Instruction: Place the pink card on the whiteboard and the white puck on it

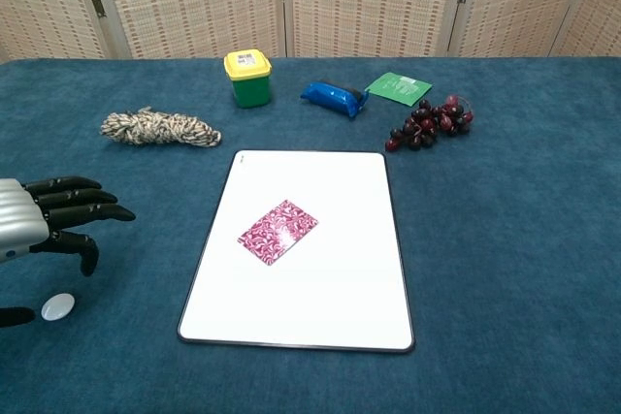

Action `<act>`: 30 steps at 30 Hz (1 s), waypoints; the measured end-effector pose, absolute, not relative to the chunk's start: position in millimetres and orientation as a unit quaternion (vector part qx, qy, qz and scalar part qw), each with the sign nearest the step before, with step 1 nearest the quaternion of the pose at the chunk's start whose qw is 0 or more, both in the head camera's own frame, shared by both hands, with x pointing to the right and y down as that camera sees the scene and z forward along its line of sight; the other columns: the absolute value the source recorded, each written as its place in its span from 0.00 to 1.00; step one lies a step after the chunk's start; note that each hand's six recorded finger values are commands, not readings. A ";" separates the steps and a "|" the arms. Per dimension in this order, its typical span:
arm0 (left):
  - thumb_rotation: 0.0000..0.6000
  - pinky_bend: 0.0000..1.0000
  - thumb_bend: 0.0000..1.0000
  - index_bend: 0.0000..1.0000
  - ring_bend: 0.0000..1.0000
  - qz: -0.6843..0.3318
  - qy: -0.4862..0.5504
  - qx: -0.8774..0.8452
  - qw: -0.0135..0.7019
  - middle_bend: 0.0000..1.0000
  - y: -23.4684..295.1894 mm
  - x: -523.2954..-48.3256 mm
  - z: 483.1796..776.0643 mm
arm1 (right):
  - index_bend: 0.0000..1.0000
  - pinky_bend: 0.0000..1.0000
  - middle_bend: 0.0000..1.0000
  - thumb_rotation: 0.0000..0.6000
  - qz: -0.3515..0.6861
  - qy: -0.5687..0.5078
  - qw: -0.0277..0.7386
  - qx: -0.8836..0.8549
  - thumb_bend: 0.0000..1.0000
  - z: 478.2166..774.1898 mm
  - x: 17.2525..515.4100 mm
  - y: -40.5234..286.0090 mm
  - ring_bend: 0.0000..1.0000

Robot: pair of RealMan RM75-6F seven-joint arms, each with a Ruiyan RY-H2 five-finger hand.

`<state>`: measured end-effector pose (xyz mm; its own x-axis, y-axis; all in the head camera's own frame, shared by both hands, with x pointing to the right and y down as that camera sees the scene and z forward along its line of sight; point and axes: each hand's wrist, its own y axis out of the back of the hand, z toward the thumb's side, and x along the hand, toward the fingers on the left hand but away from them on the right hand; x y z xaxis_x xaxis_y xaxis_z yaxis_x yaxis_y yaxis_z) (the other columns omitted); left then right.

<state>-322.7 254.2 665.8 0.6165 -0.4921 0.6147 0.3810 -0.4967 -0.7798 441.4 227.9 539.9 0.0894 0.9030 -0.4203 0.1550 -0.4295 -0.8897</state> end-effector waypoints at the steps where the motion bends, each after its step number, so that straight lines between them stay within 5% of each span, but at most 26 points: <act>1: 1.00 0.00 0.27 0.42 0.00 -0.437 0.038 -0.747 0.499 0.11 255.4 -323.2 666.6 | 0.04 0.00 0.08 1.00 0.539 -0.406 0.347 -0.652 0.11 540.1 441.1 227.7 0.09; 30: 1.00 0.00 0.32 0.47 0.00 -0.451 0.023 -0.747 0.488 0.11 257.6 -323.6 678.8 | 0.04 0.00 0.08 1.00 0.540 -0.406 0.347 -0.651 0.11 540.0 439.6 226.6 0.09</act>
<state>-323.6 257.6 678.8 0.5927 -0.4747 0.6507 0.4050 -0.5226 -0.7502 439.6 226.6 540.0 0.0872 0.9031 -0.4204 0.1540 -0.4292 -0.8900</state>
